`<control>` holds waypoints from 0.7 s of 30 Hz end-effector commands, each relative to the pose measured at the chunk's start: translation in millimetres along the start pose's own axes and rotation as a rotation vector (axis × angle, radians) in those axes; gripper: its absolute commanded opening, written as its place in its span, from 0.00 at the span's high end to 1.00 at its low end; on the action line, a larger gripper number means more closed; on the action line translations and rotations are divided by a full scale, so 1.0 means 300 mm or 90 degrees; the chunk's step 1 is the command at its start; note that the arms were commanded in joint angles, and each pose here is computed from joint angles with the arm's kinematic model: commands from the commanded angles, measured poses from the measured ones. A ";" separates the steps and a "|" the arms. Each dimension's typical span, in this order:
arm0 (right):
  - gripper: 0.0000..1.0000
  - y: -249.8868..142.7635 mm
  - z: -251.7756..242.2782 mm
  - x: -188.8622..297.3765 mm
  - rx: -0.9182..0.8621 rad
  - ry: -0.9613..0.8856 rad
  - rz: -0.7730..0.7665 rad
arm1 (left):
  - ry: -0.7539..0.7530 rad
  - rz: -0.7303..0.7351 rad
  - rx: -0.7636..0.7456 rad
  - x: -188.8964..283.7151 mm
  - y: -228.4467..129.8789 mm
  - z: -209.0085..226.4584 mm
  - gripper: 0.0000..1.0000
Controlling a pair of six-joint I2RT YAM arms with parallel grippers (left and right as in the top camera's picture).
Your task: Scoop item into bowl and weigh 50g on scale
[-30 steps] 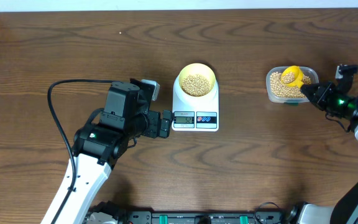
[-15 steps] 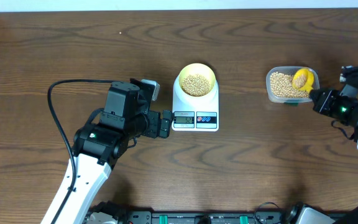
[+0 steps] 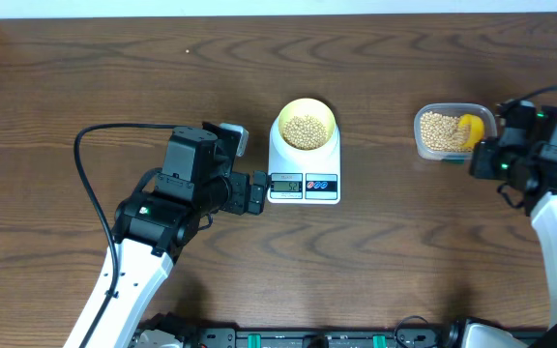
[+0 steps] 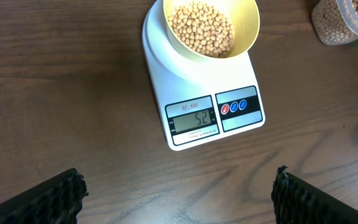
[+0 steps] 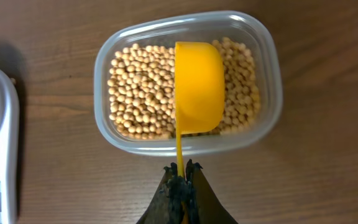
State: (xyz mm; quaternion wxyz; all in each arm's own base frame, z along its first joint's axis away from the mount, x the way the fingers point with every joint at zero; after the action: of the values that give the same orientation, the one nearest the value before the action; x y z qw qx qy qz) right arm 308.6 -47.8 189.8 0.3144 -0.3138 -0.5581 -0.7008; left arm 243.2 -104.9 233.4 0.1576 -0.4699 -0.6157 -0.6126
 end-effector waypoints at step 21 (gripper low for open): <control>0.99 0.019 0.106 -0.005 0.145 -0.144 -0.027 | 0.004 -0.001 -0.011 0.001 -0.002 0.001 0.02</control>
State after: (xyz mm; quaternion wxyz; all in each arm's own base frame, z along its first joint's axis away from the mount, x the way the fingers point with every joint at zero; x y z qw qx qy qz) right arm 316.9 -20.6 191.8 0.2768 -0.3479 -0.6592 -0.6065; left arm 243.3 -104.8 233.4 0.1577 -0.4698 -0.6156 -0.6127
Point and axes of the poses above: each gripper's point midway between its finger pads, its own x axis back along the fingers, its own z axis along the line the jaws close on, y = z × x, the point moved 7 cm from there along x, back along the fingers, and after that the axes turned 4 degrees about -x, right-handed, at the moved point
